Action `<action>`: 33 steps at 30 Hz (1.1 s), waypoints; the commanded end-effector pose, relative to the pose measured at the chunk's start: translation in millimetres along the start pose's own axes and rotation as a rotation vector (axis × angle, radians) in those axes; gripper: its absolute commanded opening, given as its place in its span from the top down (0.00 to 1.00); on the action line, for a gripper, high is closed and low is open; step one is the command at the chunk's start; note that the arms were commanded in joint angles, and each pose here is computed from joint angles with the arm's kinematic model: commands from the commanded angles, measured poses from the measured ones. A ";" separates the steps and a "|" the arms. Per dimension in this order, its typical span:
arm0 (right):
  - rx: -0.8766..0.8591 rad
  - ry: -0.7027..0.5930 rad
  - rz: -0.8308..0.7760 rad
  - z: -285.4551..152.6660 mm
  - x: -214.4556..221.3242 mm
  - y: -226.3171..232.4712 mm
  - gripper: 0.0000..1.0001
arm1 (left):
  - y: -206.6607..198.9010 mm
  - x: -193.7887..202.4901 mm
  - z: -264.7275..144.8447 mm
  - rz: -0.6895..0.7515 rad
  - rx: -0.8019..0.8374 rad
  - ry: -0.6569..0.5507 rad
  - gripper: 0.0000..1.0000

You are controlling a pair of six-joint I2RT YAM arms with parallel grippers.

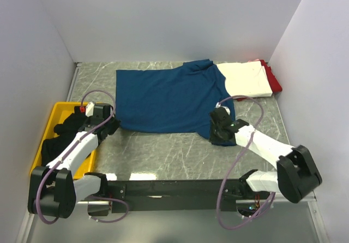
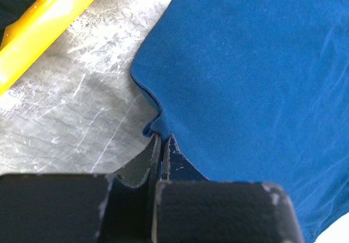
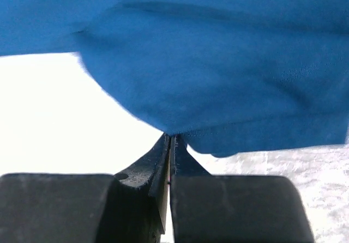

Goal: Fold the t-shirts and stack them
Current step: Flatten the tshirt out

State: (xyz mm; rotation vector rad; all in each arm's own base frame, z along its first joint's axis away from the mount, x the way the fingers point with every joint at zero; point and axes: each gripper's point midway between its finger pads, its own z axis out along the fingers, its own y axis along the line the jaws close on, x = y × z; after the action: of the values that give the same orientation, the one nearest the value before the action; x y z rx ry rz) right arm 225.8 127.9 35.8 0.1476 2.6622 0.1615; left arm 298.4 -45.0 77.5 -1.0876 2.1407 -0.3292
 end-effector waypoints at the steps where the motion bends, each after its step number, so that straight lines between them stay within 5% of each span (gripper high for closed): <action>1: -0.125 -0.035 -0.044 -38.5 -19.3 23.9 0.97 | -21.7 -15.7 -7.8 0.018 0.063 -0.042 0.99; 11: -0.299 0.039 -0.067 -67.1 2.5 39.0 0.95 | -20.4 -12.4 -8.1 0.036 0.064 -0.027 1.00; 15: -0.285 0.005 -0.031 -77.4 -0.3 32.8 0.54 | -21.0 -13.0 -8.9 0.039 0.066 -0.029 1.00; 18: -0.278 -0.081 0.057 -88.6 -13.0 28.2 0.46 | -20.3 -13.5 -9.7 0.042 0.063 -0.031 1.00; 22: -0.208 -0.164 0.202 -87.1 -19.9 2.8 0.46 | -20.3 -14.0 -10.9 0.037 0.064 -0.033 0.99; 33: -0.110 -0.100 0.505 -53.7 4.1 -42.8 0.51 | -4.2 -6.6 -14.7 0.011 0.050 -0.037 1.00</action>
State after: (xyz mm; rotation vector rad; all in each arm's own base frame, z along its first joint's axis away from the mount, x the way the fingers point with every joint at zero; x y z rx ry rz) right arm 188.8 86.0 71.7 0.6555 2.5098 0.4505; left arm 297.4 -44.6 92.2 -1.0474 2.1100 -0.3492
